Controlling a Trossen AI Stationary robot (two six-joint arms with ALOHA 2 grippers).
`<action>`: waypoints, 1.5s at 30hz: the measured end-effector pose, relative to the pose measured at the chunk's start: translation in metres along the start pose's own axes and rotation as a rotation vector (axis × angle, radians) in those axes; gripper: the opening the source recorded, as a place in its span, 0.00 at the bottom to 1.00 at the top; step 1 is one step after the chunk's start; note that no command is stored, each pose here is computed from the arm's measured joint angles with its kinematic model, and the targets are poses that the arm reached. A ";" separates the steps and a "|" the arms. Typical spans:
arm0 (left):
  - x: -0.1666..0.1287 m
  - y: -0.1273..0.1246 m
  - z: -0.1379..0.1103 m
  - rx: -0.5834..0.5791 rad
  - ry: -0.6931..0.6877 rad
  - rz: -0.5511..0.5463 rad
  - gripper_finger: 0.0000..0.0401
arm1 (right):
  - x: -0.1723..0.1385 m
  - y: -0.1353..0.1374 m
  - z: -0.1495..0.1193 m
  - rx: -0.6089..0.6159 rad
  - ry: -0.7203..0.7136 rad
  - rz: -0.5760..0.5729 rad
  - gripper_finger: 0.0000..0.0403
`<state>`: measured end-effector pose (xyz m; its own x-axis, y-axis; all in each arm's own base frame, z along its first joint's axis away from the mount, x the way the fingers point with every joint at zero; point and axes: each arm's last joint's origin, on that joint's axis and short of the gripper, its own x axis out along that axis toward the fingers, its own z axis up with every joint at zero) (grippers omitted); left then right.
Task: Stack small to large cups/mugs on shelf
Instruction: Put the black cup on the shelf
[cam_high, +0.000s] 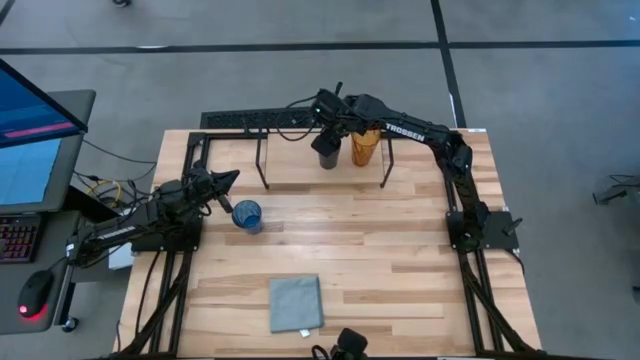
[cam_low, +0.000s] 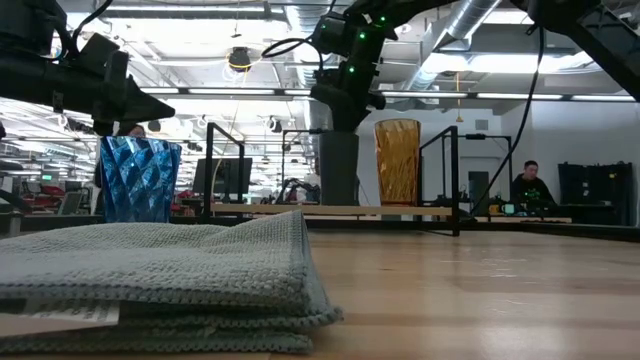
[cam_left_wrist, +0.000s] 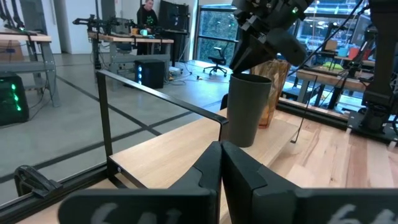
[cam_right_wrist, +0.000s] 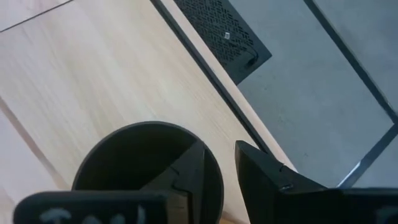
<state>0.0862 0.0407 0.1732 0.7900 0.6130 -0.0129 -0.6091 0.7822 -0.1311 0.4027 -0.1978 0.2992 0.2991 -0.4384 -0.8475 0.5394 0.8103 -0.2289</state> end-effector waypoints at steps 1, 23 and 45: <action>0.000 0.000 0.000 0.000 0.000 0.000 0.00 | 0.000 0.000 0.000 0.001 -0.001 0.007 0.28; 0.000 0.000 0.000 0.000 0.000 0.000 0.00 | 0.001 0.000 0.002 -0.018 -0.022 0.017 0.28; 0.000 0.000 0.000 0.001 0.000 0.000 0.00 | 0.002 -0.002 -0.003 -0.024 0.024 0.048 0.28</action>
<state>0.0862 0.0407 0.1732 0.7899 0.6131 -0.0131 -0.6093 0.7822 -0.1302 0.4003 -0.1992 0.2964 0.3049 -0.3898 -0.8690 0.5061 0.8392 -0.1989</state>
